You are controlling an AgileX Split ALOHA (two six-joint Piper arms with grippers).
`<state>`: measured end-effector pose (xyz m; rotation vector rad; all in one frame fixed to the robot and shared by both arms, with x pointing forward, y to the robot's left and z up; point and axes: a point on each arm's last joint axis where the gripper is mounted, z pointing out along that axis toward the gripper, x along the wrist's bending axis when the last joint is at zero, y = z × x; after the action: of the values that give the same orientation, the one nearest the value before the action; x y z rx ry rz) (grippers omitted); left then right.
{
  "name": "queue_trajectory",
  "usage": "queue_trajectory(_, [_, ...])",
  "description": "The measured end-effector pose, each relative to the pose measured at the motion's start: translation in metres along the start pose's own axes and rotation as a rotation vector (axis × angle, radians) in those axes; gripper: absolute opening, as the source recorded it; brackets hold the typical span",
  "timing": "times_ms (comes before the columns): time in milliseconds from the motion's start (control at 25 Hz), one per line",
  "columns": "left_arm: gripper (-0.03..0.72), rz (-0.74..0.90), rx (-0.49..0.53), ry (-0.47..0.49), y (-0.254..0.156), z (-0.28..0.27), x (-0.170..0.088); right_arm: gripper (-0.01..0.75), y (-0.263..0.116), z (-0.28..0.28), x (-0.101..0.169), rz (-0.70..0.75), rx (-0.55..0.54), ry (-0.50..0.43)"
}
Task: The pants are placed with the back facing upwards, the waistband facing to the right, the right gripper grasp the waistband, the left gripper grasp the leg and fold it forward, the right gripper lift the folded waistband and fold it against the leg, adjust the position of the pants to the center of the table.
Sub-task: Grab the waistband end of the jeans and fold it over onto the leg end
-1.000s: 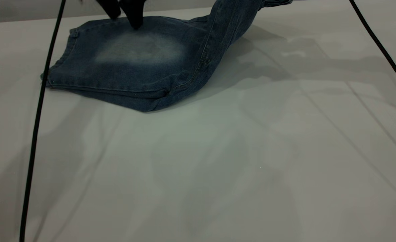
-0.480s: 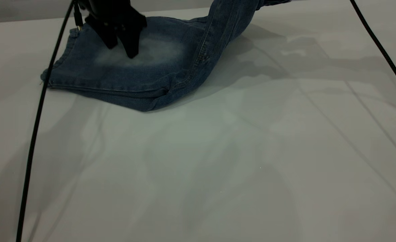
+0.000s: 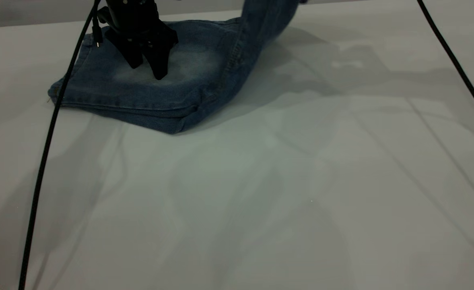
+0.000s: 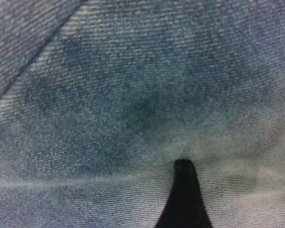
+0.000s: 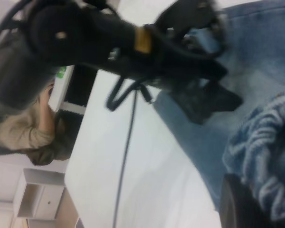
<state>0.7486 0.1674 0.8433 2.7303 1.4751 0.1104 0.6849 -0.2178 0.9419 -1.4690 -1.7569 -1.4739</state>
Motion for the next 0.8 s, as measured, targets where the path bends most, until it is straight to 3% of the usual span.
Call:
queue_trajectory(200, [0.504,0.001,0.002,-0.001,0.0,0.0,0.0,0.058,0.0,0.013,0.031,-0.06,0.02,0.033])
queue_trajectory(480, [0.504,0.001,0.006,-0.003,-0.001,0.001,0.0,0.059,-0.015,0.048,0.052,-0.093,0.083,0.053])
queue_trajectory(640, [0.504,0.002,-0.007,0.006,0.002,-0.005,0.001,0.059,-0.018,0.056,0.055,-0.102,0.088,0.044])
queue_trajectory(800, [0.504,-0.001,-0.084,0.033,0.01,-0.034,0.005,0.06,-0.017,0.055,0.054,-0.092,0.08,0.035])
